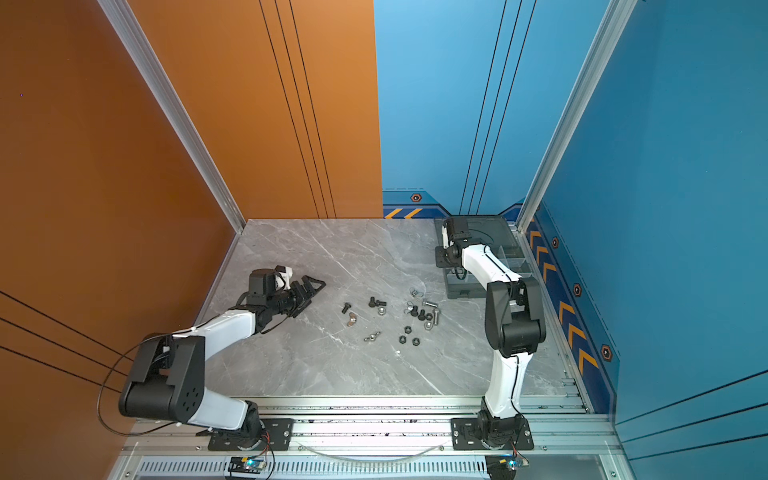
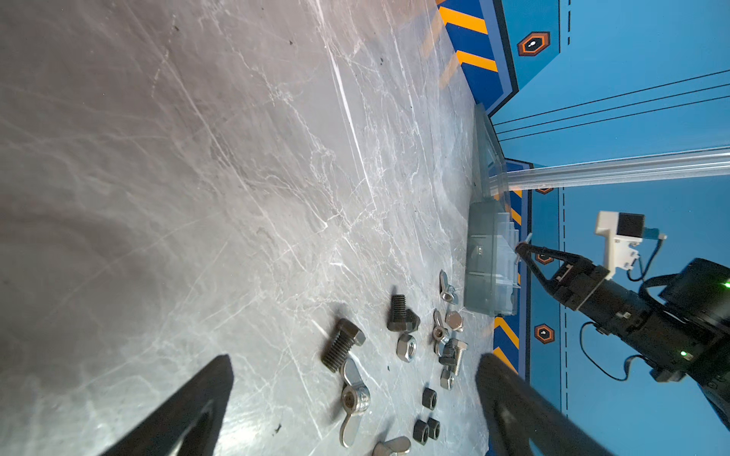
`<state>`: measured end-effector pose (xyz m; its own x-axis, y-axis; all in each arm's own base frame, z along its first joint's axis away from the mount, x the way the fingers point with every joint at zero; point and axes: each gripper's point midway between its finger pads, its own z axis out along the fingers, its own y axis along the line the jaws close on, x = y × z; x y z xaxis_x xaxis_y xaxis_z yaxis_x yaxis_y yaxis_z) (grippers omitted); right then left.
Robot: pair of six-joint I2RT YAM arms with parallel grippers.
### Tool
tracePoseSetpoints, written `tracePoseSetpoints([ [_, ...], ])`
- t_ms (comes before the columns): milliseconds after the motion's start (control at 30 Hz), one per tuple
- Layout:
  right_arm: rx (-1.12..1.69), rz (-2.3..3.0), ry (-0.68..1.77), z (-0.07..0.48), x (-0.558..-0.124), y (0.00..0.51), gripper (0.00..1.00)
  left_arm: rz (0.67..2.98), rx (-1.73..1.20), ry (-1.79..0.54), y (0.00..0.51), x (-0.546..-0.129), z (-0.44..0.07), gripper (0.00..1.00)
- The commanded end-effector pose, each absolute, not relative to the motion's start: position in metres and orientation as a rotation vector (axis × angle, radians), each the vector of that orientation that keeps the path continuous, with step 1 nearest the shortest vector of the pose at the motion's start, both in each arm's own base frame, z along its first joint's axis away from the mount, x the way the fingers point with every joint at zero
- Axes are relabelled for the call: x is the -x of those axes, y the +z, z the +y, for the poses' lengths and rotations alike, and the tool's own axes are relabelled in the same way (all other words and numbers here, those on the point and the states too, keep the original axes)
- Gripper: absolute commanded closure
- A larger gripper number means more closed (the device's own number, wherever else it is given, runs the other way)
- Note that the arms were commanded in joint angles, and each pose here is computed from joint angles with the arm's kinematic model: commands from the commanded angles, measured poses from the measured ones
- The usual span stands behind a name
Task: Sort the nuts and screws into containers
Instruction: 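Release the wing nut into the compartment nearest the robot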
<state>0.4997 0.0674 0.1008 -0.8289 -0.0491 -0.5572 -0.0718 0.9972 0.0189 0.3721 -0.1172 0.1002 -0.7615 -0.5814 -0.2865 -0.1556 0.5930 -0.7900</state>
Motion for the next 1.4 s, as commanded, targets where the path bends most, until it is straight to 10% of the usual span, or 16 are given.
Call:
tracePoseSetpoints([
  [0,0.006,2.574,-0.032,0.052,-0.502,0.102,1.0,2.285,0.559,-1.095,0.107,-0.378,-0.124,0.02],
  [900,-0.018,2.667,-0.102,0.031,-0.489,0.068,0.99,2.291,0.537,-1.1,0.112,-0.38,-0.132,0.02],
  [1367,-0.028,2.645,-0.068,0.033,-0.496,0.081,0.61,2.293,0.523,-1.108,0.114,-0.38,-0.137,0.02],
])
